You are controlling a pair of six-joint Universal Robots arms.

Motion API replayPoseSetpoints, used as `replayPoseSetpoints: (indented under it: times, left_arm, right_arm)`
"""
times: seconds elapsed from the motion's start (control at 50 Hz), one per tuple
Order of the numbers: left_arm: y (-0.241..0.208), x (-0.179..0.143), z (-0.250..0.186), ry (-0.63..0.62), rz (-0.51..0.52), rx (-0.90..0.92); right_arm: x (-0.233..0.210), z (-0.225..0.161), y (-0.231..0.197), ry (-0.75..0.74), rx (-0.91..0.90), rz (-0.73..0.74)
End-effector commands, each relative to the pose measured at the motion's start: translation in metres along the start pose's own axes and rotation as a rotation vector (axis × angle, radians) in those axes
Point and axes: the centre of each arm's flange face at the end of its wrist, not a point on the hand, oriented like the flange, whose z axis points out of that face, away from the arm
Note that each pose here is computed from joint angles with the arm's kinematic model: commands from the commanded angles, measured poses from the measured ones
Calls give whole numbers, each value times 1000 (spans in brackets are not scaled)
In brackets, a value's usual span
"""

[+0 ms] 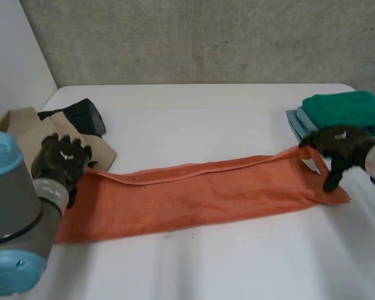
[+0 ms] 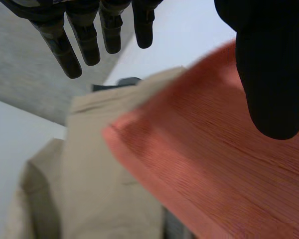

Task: Fold the laundry.

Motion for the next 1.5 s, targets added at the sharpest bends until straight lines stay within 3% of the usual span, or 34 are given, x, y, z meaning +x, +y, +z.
replayPoseSetpoints:
  times: [0.02,0.38,0.9,1.14,1.28,1.5]
  left_arm:
    - [21,13,6,74,12,-44]
    - [24,3,76,-41,-20,-4]
    - [24,5,71,-47,-29,5]
    - [15,-6,62,-74,-37,28]
    - [14,-10,58,-88,-40,23]
    - [15,-9,53,-81,-38,20]
  right_arm:
    - [-14,-2,43,-27,-46,-14]
    - [-17,6,52,26,18,-66]
    - [-20,23,69,11,-10,-172]
    - [-15,8,66,19,-51,-139]
    - [7,-23,81,34,-171,-51]
    - [80,-60,123,213,-321,-111]
